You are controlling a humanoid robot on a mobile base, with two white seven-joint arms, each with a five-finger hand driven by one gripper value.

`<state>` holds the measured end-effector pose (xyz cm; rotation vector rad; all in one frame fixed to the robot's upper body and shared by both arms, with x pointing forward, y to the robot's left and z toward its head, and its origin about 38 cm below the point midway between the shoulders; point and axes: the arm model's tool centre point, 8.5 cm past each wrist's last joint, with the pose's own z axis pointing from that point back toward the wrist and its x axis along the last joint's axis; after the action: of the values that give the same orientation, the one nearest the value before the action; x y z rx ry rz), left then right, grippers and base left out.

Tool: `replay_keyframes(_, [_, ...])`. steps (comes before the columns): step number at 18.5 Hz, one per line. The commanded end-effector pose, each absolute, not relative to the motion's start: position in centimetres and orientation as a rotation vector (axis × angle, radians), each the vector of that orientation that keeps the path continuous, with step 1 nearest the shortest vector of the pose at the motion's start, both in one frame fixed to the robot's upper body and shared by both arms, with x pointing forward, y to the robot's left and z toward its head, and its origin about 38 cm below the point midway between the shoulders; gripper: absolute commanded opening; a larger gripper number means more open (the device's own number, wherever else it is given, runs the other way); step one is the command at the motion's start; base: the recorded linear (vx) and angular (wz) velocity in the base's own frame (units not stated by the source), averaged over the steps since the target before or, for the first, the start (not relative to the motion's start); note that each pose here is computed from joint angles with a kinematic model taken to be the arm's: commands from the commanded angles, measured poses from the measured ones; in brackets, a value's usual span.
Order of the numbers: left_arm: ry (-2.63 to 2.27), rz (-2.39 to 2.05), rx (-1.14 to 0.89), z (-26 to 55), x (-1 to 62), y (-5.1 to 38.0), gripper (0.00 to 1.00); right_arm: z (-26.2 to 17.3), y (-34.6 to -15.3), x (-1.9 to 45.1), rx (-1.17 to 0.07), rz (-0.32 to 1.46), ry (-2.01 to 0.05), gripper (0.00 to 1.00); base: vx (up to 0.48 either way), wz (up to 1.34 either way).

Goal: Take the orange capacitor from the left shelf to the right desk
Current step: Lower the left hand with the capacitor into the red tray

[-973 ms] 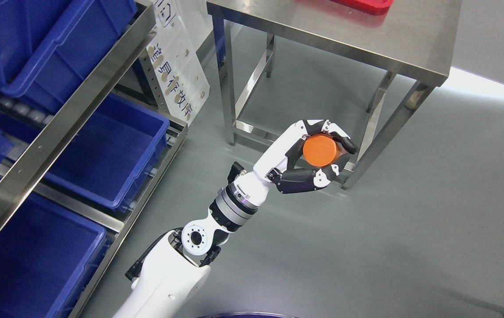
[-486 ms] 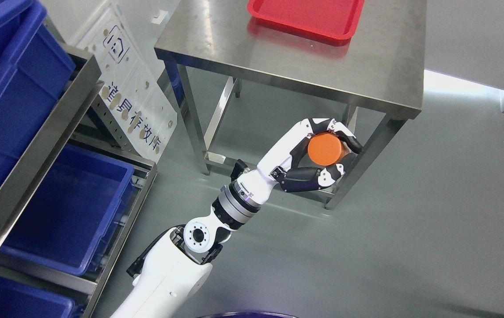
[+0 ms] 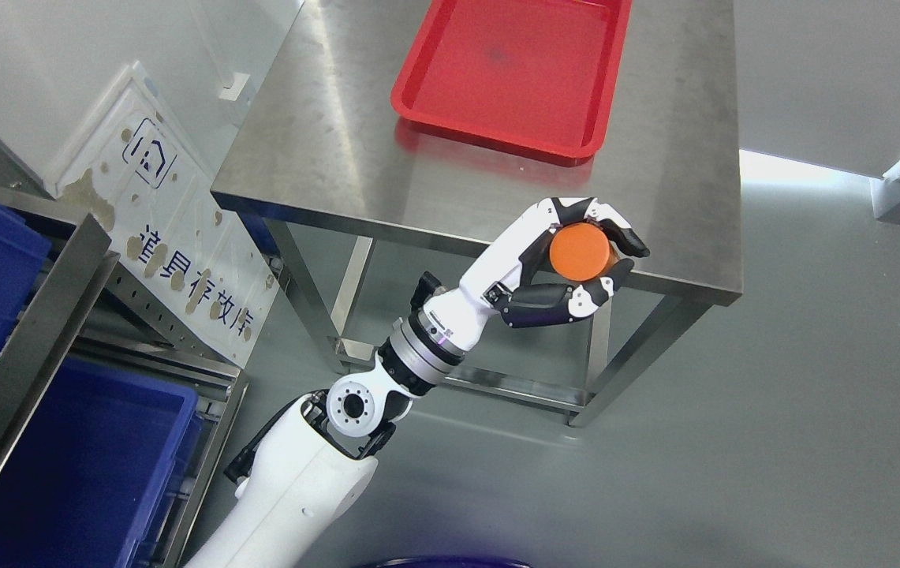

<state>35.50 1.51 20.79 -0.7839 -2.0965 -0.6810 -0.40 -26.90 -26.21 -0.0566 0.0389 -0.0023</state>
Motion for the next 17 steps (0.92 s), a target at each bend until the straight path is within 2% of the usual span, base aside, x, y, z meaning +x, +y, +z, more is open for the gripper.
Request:
replay_keyframes(1, [-2.087, -0.681, -0.6, 22.7, 41.8, 4.2, 0.04, -26.1, -28.0, -1.8, -0.074, -0.014, 0.05, 1.0, 0.301, -0.06])
replay_keyframes(8, [-1.932, -0.666, -0.341, 23.8, 51.5, 6.7, 0.04, -26.1, -28.0, -1.8, -0.074, -0.015, 0.05, 1.0, 0.249, 0.03])
replay_keyframes(17, [-1.792, -0.635, -0.269, 19.6, 53.4, 8.4, 0.15, -26.1, -28.0, -1.8, -0.074, -0.015, 0.05, 1.0, 0.131, 0.04])
